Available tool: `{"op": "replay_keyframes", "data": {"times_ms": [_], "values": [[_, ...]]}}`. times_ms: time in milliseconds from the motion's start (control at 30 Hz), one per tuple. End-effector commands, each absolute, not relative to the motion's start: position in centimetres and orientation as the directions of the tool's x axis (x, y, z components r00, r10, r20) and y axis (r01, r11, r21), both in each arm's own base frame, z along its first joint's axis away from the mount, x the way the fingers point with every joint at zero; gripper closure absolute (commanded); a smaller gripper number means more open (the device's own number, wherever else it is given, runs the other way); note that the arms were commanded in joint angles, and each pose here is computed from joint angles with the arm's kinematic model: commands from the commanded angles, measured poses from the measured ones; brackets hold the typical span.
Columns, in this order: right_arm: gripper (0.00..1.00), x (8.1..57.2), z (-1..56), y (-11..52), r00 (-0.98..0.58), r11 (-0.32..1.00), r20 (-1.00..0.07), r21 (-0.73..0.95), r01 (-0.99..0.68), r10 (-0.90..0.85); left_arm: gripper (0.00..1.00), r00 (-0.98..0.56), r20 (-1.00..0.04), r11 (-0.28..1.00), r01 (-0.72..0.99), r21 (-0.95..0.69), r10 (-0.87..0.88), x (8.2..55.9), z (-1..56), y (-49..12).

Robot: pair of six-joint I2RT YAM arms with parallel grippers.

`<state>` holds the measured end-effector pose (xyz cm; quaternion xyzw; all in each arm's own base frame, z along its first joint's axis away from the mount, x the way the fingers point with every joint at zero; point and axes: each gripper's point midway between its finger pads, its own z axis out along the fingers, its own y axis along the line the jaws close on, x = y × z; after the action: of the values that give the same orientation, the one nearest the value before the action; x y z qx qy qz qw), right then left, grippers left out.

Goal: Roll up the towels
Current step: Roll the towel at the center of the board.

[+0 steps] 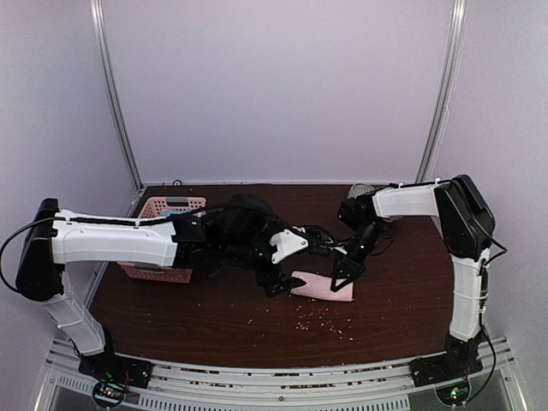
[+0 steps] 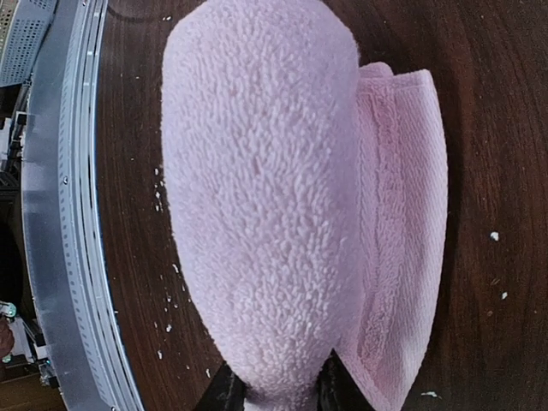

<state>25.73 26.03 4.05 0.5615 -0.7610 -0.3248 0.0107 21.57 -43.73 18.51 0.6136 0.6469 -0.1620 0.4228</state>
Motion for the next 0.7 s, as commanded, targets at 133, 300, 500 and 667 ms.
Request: {"op": "replay_keyframes", "data": {"times_ms": [133,300,500,667], "values": [[0.78,24.7,0.0,23.5,-0.417,0.269,-0.14,0.575,-0.772,-0.898,0.17,0.379,-0.509,-0.081,0.855,0.513,0.773,19.7,12.2,-49.8],[0.78,24.8,-0.3,23.6,-0.431,0.279,-0.13,0.592,-0.756,-0.893,0.19,0.42,-0.36,-0.151,0.799,0.582,0.833,20.6,8.2,-50.6],[0.79,24.4,-0.7,23.5,-0.434,0.283,-0.109,0.613,-0.737,-0.894,0.18,0.417,-0.303,-0.127,0.741,0.659,0.857,22.4,7.3,-51.1],[0.79,24.3,-1.1,23.4,-0.436,0.289,-0.097,0.62,-0.73,-0.895,0.18,0.434,-0.32,-0.119,0.728,0.675,0.842,22.4,8.4,-51.3]]}}
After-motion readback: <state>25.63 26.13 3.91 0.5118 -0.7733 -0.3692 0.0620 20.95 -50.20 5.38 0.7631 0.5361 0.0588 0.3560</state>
